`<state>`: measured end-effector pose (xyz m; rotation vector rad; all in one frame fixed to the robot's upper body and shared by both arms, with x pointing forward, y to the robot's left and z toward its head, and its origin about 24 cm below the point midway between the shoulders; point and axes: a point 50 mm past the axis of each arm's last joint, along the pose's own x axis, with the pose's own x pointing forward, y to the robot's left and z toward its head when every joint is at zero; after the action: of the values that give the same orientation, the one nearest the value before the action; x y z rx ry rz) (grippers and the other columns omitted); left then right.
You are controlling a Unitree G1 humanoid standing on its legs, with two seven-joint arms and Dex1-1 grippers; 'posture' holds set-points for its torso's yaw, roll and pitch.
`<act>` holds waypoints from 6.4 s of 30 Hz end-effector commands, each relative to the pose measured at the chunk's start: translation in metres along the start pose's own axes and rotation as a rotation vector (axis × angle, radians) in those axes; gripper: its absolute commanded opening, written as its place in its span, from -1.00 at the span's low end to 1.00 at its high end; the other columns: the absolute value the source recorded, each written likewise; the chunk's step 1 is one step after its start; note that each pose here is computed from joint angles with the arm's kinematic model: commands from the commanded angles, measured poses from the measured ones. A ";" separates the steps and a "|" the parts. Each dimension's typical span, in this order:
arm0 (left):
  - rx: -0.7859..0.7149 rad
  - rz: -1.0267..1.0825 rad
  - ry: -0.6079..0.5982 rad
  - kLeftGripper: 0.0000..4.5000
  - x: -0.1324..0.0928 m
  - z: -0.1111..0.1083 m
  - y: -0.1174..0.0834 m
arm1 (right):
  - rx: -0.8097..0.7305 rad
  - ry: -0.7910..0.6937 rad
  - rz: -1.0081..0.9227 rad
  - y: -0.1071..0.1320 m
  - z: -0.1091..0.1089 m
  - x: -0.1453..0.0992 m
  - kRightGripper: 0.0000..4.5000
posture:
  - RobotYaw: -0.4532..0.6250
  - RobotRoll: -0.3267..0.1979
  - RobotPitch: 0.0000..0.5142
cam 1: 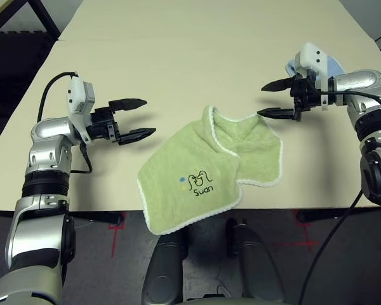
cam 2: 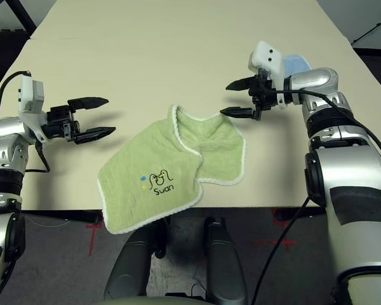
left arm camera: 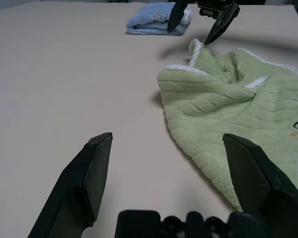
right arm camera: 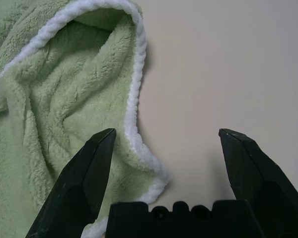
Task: Fold the towel and set it aside.
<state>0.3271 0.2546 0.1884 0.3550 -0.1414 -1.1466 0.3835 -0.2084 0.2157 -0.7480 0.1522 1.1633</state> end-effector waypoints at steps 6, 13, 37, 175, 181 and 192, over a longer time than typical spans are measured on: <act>0.001 -0.031 -0.001 1.00 0.005 -0.001 -0.006 | -0.087 0.117 0.044 -0.001 0.001 -0.003 0.99 | 0.07 0.25 -0.07; -0.001 -0.034 -0.001 1.00 0.005 0.000 -0.006 | -0.053 0.115 0.079 -0.001 0.000 -0.010 0.99 | 0.07 0.25 -0.06; -0.011 -0.038 0.006 1.00 0.005 -0.003 -0.009 | -0.089 0.213 0.164 0.005 -0.006 -0.009 0.07 | 0.09 0.25 -0.06; -0.202 0.212 0.307 1.00 0.055 0.006 0.007 | -0.134 -0.837 -0.843 -0.076 0.209 -0.077 -0.99 | 0.00 0.25 -0.04; -0.214 0.123 0.300 1.00 0.051 0.006 0.001 | -0.133 -0.837 -0.832 -0.076 0.209 -0.075 -0.99 | 0.01 0.25 -0.05; -0.322 -0.016 0.347 1.00 0.038 0.003 -0.008 | -0.135 -0.844 -0.818 -0.075 0.210 -0.074 -0.99 | 0.01 0.25 -0.07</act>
<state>0.3377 0.2135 0.1933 0.2582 0.2936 -1.0844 0.3728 -0.1497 0.4279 -0.2897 -0.8154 0.6186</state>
